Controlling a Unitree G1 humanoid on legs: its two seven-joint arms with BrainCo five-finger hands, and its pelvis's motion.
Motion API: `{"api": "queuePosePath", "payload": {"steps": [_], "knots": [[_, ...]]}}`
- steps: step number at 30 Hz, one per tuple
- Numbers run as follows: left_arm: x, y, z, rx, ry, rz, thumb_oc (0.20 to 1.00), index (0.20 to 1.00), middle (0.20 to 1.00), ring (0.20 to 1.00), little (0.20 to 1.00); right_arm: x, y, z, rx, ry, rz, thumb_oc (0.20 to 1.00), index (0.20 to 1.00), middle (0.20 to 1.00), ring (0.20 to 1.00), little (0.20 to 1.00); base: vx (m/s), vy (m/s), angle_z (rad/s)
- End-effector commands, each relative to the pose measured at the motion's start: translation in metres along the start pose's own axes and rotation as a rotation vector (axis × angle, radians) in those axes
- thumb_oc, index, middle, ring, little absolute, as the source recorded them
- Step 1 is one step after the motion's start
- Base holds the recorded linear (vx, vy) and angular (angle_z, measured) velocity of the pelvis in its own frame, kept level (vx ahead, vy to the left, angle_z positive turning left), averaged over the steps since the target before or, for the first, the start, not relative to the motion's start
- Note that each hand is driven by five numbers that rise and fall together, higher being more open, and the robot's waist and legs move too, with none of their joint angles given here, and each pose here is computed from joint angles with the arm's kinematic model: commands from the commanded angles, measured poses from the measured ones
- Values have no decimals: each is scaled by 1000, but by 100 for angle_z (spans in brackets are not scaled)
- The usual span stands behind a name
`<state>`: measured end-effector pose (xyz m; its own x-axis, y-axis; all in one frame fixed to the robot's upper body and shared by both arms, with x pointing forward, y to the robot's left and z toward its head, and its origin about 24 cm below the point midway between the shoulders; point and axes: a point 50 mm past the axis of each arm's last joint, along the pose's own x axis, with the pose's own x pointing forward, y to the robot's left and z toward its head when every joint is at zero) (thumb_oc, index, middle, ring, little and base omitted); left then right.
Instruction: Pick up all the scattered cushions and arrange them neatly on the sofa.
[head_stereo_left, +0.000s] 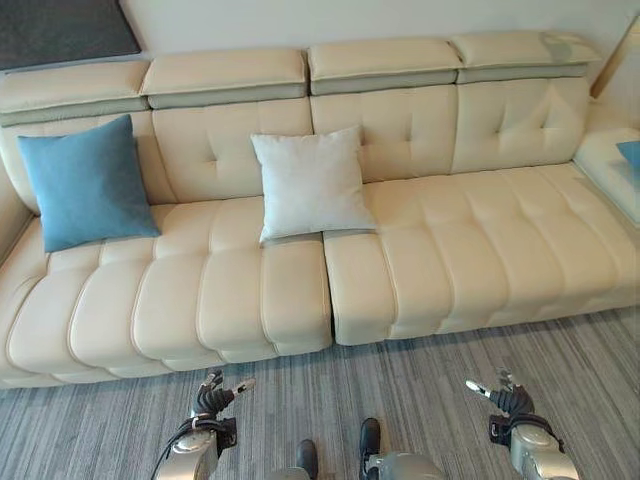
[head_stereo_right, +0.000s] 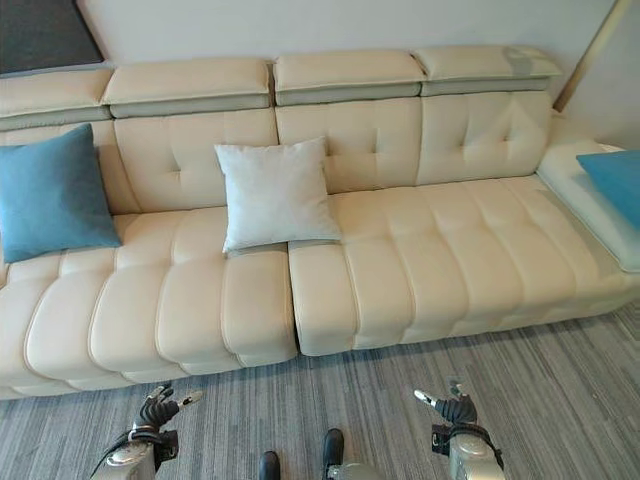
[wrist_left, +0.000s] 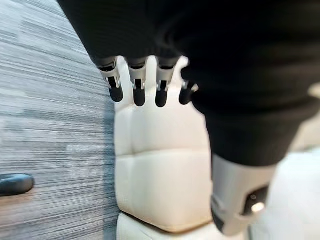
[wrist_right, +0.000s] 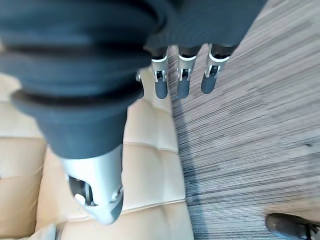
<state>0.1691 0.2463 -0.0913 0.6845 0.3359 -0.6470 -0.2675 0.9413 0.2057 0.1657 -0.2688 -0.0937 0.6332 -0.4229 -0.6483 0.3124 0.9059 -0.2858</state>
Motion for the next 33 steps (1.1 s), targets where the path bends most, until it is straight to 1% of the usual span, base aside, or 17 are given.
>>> {"api": "queuePosePath", "payload": {"steps": [1, 10, 13, 16, 20, 22, 23, 28, 30, 33], "knots": [[2, 11, 9, 66, -53, 21, 1000, 1000, 1000, 1000, 1000, 4, -1, 15, 8, -56, -9, 1000, 1000, 1000, 1000, 1000, -76, 136, -35], [5, 14, 17, 86, -73, 24, 1000, 1000, 1000, 1000, 1000, 2, 7, 17, 50, -69, 5, 1000, 1000, 1000, 1000, 1000, -79, 61, -32], [4, 16, 21, 91, -87, 29, 1000, 1000, 1000, 1000, 1000, 1, 9, 24, 51, -95, 5, 1000, 1000, 1000, 1000, 1000, -11, 2, -131], [4, 15, 21, 91, -91, 25, 1000, 1000, 1000, 1000, 1000, 2, 2, 23, 52, -91, -19, 1000, 1000, 1000, 1000, 1000, 31, -76, -132], [4, 11, 22, 101, -91, 14, 1000, 1000, 1000, 1000, 1000, 1, -8, 15, 51, -63, -58, 1000, 1000, 1000, 1000, 1000, 84, -135, -134], [5, 7, 23, 95, -89, 4, 1000, 1000, 1000, 1000, 1000, 0, -14, 9, 55, -38, -79, 1000, 1000, 1000, 1000, 1000, 153, -205, -79], [7, -1, 24, 99, -86, -18, 1000, 1000, 1000, 1000, 1000, 0, -18, 1, 73, -9, -99, 1000, 1000, 1000, 1000, 1000, 189, -233, -67], [10, -14, 26, 60, -83, -54, 1000, 1000, 1000, 1000, 1000, 1, -29, -4, 117, 10, -135, 1000, 1000, 1000, 1000, 1000, 228, -261, -39], [10, -16, 27, 53, -85, -58, 1000, 1000, 1000, 1000, 1000, 1, -29, -4, 122, 12, -135, 1000, 1000, 1000, 1000, 1000, 296, -358, -28], [9, -21, 33, 0, -113, -65, 1000, 1000, 1000, 1000, 1000, 5, -26, 10, 86, -38, -108, 1000, 1000, 1000, 1000, 1000, 368, -387, -103]]}}
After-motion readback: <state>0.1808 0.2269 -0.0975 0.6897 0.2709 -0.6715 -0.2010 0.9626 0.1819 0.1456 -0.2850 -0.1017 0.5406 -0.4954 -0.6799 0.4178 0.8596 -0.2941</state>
